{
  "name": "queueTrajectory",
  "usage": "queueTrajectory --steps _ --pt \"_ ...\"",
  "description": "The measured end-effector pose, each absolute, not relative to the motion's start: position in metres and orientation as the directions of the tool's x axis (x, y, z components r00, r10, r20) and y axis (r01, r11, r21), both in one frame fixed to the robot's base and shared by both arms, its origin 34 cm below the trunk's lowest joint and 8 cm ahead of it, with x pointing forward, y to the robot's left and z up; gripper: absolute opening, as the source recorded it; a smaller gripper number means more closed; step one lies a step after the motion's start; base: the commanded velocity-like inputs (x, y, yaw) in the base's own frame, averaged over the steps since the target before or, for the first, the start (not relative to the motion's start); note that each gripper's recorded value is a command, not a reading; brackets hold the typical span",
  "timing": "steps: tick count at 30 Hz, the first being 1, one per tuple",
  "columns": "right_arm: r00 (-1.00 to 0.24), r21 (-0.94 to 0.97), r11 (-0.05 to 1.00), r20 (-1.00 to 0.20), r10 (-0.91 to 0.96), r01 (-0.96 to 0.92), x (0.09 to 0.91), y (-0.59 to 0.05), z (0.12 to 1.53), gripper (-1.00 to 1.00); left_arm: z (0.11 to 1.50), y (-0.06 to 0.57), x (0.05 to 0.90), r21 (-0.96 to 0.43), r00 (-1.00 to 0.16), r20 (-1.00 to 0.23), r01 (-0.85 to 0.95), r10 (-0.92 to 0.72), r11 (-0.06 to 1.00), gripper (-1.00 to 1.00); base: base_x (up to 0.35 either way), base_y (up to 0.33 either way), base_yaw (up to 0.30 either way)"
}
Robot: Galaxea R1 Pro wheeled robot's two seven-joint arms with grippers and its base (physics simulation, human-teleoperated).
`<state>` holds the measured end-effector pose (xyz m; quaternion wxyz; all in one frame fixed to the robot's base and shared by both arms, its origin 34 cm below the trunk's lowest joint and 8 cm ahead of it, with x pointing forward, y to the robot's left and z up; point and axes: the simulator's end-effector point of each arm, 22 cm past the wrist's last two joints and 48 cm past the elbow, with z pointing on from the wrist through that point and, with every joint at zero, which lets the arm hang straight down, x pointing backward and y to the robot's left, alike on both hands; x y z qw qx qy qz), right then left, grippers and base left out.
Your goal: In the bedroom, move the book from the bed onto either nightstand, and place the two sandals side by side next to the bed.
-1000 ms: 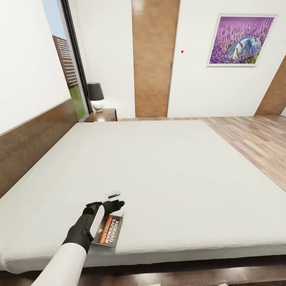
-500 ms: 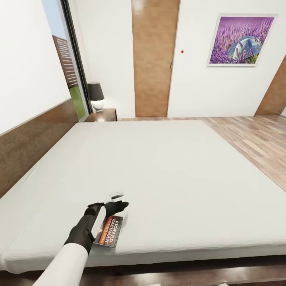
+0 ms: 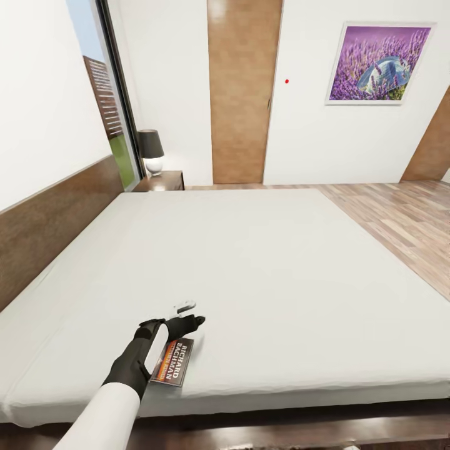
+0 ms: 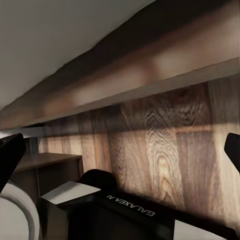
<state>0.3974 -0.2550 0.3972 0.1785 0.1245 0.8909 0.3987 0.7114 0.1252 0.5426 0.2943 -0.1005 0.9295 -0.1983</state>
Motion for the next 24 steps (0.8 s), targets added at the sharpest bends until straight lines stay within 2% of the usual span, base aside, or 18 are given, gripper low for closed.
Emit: queueTrajectory --steps 6,24 --pt "-0.905 0.755 0.651 -0.219 0.364 0.079 0.3974 -0.255 0.3973 1.0 0.5427 0.1256 0.7115 -0.429 -0.806 -0.507 -0.071 -0.305 0.901 1.0 -0.193 0.0 0.0" --pt "-0.905 0.755 0.651 -0.219 0.364 0.079 0.3973 -0.2547 0.3974 1.0 0.5431 0.1252 0.7114 -0.43 -0.806 -0.507 -0.07 -0.306 0.9 1.0 -0.006 0.0 0.0"
